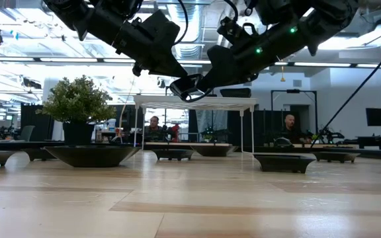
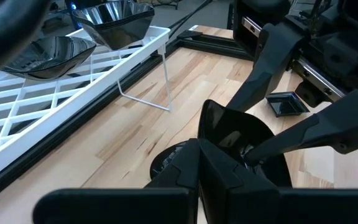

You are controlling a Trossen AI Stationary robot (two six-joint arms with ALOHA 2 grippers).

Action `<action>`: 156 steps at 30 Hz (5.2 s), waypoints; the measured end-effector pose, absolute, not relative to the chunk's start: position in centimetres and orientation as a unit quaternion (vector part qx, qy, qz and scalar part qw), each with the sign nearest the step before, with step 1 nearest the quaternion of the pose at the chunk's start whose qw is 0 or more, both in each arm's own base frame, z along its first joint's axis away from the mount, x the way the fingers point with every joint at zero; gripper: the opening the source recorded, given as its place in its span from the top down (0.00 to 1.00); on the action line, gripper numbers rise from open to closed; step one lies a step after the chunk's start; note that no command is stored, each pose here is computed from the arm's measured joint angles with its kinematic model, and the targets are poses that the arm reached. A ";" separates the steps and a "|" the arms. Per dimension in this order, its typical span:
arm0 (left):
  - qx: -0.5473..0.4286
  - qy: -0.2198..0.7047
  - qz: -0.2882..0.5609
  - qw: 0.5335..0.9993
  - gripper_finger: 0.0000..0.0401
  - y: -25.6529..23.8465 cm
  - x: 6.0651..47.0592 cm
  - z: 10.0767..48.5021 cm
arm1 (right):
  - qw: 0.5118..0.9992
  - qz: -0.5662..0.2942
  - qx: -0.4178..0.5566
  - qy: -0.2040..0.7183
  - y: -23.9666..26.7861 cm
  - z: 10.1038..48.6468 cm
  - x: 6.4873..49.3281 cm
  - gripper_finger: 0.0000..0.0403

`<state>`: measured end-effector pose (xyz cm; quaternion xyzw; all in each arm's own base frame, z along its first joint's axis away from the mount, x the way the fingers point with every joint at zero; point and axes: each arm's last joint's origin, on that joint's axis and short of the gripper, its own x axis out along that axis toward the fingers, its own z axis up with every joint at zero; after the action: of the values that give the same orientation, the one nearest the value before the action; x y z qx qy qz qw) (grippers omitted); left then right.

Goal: Pick & Place Mini shaped plates
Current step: Stack the black leaf-shaped plate on top of the black leaf-shaped plate on the shelf

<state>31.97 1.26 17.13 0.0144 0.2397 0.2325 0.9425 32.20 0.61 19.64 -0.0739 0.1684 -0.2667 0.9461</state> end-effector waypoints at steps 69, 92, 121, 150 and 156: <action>0.016 0.244 0.232 0.942 0.98 1.2 31.9 17.1 | 0.936 -0.309 -0.073 0.150 0.4 20.0 32.2 0.83; 0.007 0.248 0.198 0.948 0.98 1.1 32.0 17.0 | 0.937 -0.309 -0.064 0.149 0.4 19.9 32.2 1.00; 0.043 0.290 0.184 0.938 0.76 1.0 28.5 20.9 | 0.933 -0.332 -0.068 0.119 -1.3 24.2 30.1 1.00; 0.017 0.169 0.166 0.971 0.75 0.6 20.2 22.2 | 0.930 -0.229 0.099 0.270 -27.6 37.5 31.0 1.00; 0.029 0.165 0.164 0.972 0.75 0.6 20.3 22.3 | 0.911 -0.209 0.130 0.331 -30.7 34.7 31.3 1.00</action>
<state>20.25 0.58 22.31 0.0292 0.1649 0.1639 0.9722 31.26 -30.74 34.71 0.1304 0.3307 -0.2091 0.9110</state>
